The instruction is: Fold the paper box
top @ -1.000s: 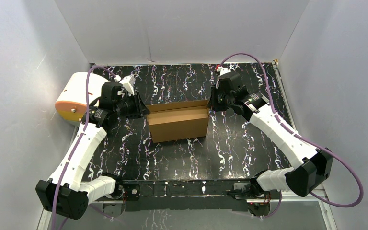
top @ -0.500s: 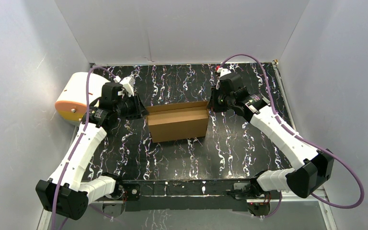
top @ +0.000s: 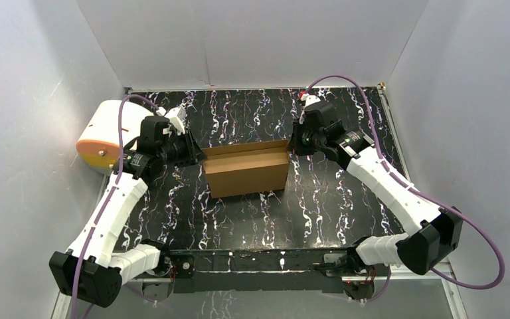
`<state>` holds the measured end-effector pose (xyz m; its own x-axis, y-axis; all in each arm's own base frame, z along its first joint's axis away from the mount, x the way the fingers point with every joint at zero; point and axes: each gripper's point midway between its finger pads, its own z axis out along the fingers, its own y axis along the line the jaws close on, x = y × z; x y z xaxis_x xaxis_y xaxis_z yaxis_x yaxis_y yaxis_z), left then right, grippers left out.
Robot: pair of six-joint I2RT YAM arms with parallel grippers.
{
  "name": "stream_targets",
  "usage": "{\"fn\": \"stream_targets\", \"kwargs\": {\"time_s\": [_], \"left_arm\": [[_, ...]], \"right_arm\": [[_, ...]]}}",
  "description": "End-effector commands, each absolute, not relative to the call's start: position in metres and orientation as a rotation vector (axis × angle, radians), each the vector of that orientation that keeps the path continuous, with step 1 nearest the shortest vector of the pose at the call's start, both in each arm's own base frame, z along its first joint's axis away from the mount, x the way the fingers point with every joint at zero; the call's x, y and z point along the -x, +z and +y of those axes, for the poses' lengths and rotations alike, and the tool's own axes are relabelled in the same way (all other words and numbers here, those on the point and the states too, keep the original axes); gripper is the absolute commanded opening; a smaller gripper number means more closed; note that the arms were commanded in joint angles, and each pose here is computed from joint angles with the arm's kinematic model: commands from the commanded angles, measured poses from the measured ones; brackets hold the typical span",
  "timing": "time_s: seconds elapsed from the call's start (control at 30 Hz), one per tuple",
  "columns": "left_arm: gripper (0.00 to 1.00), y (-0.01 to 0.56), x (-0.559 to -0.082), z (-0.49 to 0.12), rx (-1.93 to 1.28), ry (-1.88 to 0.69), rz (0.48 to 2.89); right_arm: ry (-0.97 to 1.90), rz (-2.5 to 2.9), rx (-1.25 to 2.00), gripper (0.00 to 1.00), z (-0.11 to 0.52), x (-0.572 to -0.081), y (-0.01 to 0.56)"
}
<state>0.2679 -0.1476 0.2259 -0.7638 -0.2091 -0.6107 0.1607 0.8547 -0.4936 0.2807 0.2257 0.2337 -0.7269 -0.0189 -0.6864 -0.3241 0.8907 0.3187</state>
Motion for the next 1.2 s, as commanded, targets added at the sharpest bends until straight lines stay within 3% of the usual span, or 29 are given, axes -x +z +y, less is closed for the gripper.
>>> {"fn": "stream_targets", "kwargs": {"time_s": [0.0,0.37,0.5,0.67,1.0,1.17], "left_arm": [[0.18,0.231,-0.26,-0.155,0.006,-0.756,2.32],[0.18,0.207,-0.248,-0.147,0.012,-0.714,2.345],[0.23,0.199,-0.242,-0.145,0.01,-0.717,2.35],[0.38,0.203,-0.236,-0.141,0.041,-0.715,2.319],[0.76,0.251,-0.231,-0.137,0.17,-0.775,2.163],[0.81,0.274,-0.244,-0.128,0.253,-0.727,2.091]], "right_arm": [[0.625,2.387,0.269,0.02,0.233,-0.264,0.224],[0.642,2.375,0.271,0.02,0.231,-0.258,0.219],[0.663,2.354,0.28,0.02,0.231,-0.255,0.216],[0.682,2.291,0.282,0.09,0.228,-0.253,0.224],[0.708,2.12,0.275,0.43,0.222,-0.254,0.268],[0.704,2.044,0.233,0.47,0.22,-0.263,0.289]]}}
